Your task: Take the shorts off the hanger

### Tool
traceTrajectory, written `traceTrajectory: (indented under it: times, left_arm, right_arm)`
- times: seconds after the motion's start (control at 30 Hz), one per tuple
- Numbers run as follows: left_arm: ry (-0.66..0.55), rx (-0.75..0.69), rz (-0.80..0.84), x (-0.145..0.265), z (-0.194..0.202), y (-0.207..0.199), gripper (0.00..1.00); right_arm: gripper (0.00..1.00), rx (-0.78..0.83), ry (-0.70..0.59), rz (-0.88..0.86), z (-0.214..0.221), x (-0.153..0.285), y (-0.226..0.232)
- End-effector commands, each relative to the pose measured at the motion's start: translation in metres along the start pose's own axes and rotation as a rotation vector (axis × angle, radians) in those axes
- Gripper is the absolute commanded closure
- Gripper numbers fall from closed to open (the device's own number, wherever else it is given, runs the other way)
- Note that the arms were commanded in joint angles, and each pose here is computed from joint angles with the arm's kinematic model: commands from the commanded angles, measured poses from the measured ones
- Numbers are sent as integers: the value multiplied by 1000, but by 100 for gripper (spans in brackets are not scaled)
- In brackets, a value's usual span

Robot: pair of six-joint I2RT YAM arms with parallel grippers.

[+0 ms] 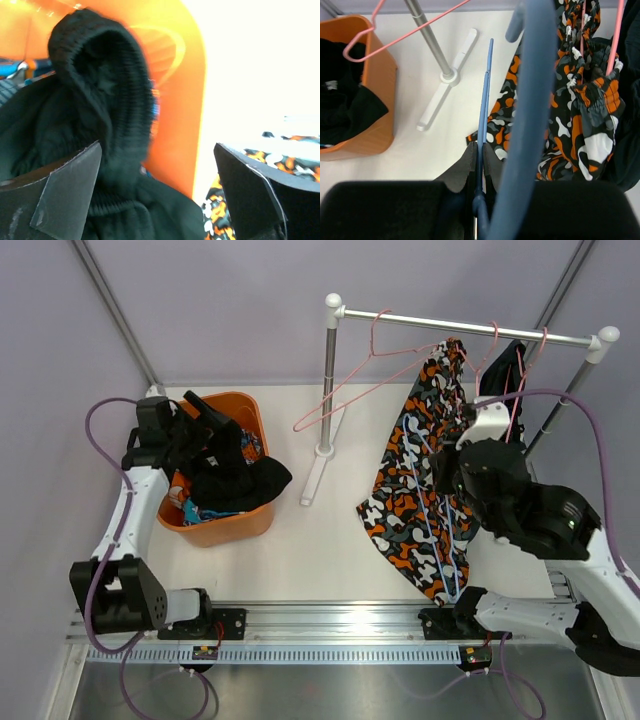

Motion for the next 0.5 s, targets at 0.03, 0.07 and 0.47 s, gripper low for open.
traceTrajectory:
  times: [0.03, 0.07, 0.47]
  left_arm:
    - [-166, -158, 190, 73, -41, -46, 1]
    - [-188, -182, 213, 84, -46, -53, 1]
    - [-209, -428, 273, 146, 20, -45, 1]
  right_arm:
    - [100, 0, -89, 75, -27, -18, 10]
    - [100, 13, -93, 91, -31, -22, 10]
    - [100, -25, -116, 202, -89, -108, 6]
Point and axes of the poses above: each gripper's point midway between its finger pads, its own x axis back along the fingers, its own y axis along the line the jaws close on, z = x × y, the point moved 9 cm from there along x, back along the fingers, and after that the axes turned 12 degrees about -x, right-handed, at the moved point
